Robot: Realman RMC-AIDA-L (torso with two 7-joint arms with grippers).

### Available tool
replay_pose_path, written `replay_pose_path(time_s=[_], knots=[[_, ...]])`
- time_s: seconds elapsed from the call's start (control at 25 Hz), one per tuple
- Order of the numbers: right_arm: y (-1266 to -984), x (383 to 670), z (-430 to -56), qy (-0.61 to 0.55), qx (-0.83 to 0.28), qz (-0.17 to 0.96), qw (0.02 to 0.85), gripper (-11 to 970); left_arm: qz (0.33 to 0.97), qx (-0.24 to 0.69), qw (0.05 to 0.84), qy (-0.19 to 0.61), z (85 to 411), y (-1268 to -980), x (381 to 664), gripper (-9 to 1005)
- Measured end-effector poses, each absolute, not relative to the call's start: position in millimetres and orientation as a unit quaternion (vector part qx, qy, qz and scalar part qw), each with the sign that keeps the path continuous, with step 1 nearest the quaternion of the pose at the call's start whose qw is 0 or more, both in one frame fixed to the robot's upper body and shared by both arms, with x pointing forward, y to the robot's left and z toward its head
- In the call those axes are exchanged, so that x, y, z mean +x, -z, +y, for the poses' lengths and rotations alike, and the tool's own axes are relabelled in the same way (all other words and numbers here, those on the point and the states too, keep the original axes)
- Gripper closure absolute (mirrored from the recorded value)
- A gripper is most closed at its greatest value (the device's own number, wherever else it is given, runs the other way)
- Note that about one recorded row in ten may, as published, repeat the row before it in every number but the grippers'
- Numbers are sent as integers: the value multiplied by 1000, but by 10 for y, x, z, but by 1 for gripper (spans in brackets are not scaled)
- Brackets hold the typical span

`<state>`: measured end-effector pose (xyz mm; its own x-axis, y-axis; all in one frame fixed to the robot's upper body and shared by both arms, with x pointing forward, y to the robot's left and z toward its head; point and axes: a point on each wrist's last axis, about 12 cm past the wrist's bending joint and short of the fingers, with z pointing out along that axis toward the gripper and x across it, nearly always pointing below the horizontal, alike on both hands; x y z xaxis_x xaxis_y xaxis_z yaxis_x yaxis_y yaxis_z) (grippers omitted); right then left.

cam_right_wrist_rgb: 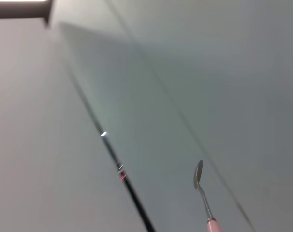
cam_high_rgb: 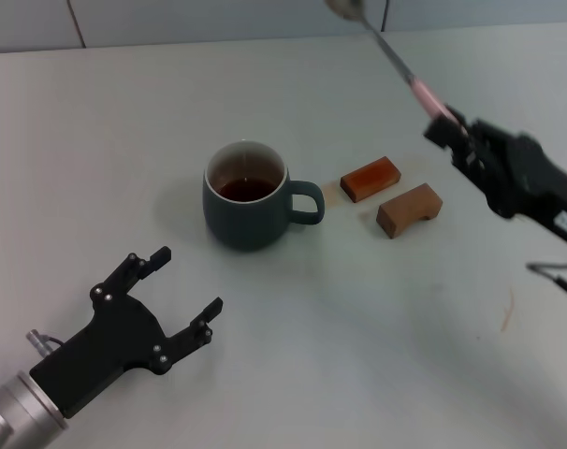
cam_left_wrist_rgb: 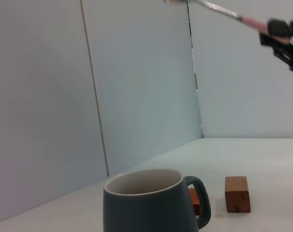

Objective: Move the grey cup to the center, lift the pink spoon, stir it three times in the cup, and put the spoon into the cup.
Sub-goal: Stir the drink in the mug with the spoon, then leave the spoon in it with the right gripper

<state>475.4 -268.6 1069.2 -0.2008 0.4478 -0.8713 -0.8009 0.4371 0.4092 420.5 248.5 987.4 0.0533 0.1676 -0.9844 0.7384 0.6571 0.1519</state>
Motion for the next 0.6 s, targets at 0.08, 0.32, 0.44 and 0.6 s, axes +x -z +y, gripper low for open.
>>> replay_pose_path(time_s=[0.08,0.32,0.44,0.6], knots=[[-10813,4895,-2664,-499,-177,592,608,833,649,349,637,225,2475,-9879,4215,147],[-11359,5303,-2663,-454,-251,637,570,833,647,350,639,225,2469,-9887,4236,148],[-11712,5426,-2611,-419,-297,663,545,834,648,348,640,223,2478,-9888,4240,148],[-12038,5507,-2505,-365,-334,702,512,834,651,343,642,217,2496,-9889,4256,148]])
